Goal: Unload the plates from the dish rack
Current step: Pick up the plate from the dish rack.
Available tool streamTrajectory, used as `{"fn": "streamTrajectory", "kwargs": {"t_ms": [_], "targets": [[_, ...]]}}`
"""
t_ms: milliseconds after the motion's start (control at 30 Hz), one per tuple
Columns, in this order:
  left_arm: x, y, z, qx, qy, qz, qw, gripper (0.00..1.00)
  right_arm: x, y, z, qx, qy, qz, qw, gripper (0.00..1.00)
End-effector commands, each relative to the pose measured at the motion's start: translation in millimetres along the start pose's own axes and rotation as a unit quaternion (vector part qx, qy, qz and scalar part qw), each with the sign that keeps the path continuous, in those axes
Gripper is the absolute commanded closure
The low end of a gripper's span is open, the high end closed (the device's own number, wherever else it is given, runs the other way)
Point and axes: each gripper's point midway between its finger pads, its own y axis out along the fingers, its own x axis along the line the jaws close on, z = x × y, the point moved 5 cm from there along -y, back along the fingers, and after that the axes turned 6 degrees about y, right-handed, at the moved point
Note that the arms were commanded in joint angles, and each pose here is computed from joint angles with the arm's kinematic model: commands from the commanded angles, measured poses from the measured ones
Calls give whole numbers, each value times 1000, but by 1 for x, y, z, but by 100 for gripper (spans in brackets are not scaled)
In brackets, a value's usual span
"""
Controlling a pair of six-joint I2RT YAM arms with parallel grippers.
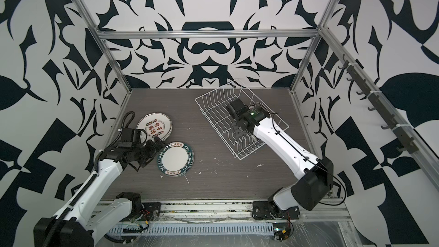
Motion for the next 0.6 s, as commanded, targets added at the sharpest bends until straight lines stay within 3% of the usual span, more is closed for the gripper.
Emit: {"fn": "streamTrajectory", "kwargs": {"t_ms": [0,567], "targets": [[-4,-2,-2,4,4,2,1000,1,3,4,-5,0,-1,-4,1000,28],[-6,-13,-1,-15,10,10,1000,1,-3,47,-9,32,4,35,999,52]]}}
